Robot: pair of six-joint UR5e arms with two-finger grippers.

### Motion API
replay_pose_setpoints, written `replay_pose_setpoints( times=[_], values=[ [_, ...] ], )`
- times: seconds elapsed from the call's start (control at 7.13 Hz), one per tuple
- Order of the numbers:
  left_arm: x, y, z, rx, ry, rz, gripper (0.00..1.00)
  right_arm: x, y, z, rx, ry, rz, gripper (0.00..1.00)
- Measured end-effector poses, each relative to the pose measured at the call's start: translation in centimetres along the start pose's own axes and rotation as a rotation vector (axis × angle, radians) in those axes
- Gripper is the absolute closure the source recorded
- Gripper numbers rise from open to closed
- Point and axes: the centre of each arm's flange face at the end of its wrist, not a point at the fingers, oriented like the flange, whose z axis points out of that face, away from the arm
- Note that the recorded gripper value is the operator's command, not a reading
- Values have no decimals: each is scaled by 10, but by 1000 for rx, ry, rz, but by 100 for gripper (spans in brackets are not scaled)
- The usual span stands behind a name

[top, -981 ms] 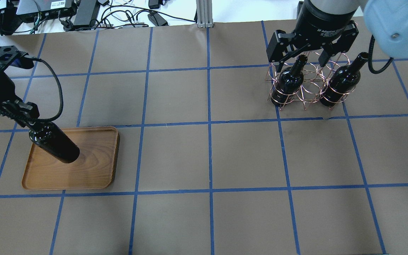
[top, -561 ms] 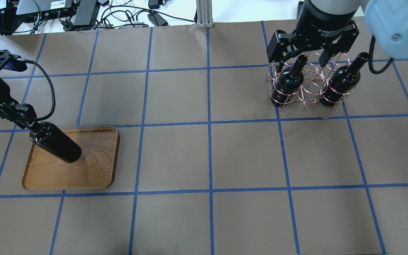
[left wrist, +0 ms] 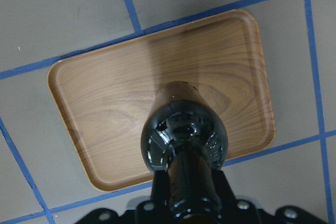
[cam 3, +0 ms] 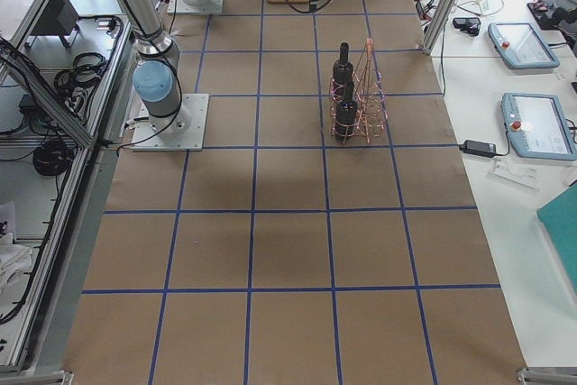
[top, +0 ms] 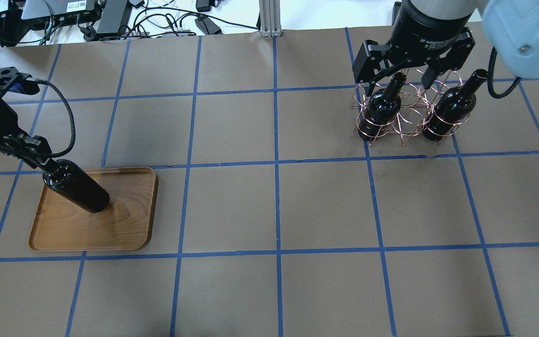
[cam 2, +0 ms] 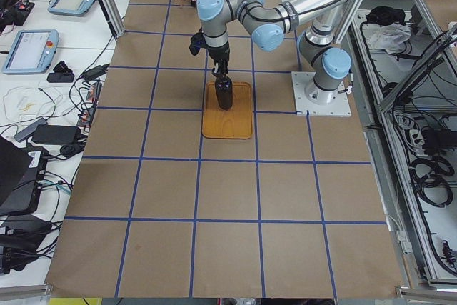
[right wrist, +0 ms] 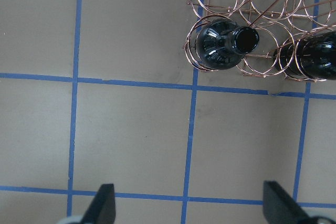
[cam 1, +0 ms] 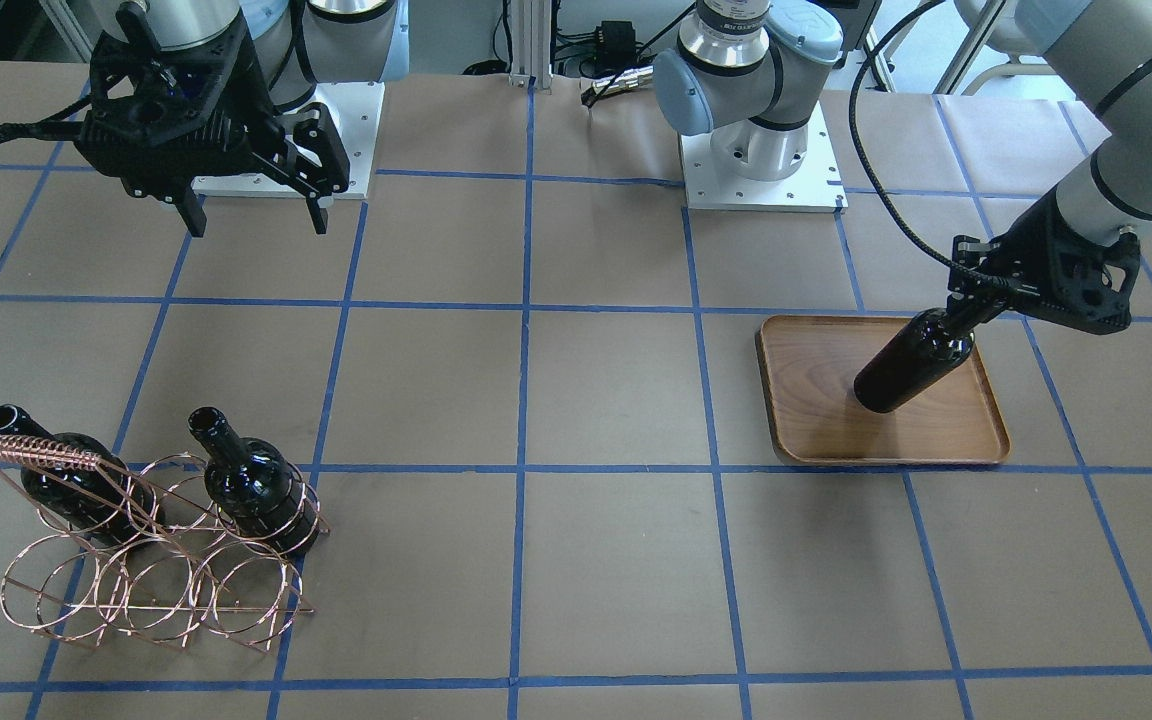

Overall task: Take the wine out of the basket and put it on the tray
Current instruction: 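Lower the bottle onto the wooden tray, laying it down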

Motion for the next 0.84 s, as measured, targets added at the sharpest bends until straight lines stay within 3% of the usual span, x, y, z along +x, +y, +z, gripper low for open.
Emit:
replay_pose_setpoints(
  times=[0.14,0.28,0.84],
  values=[
    [-2,-1,2,-2,-2,0,91,0,0,0,0,0,0,0],
    [-3,-2,3,-5,-2,1,1,0,0,0,0,-1,0,0],
    [2,8,-10,-44,-11,-21,0,0,0,0,0,0,-1,0]
  ],
)
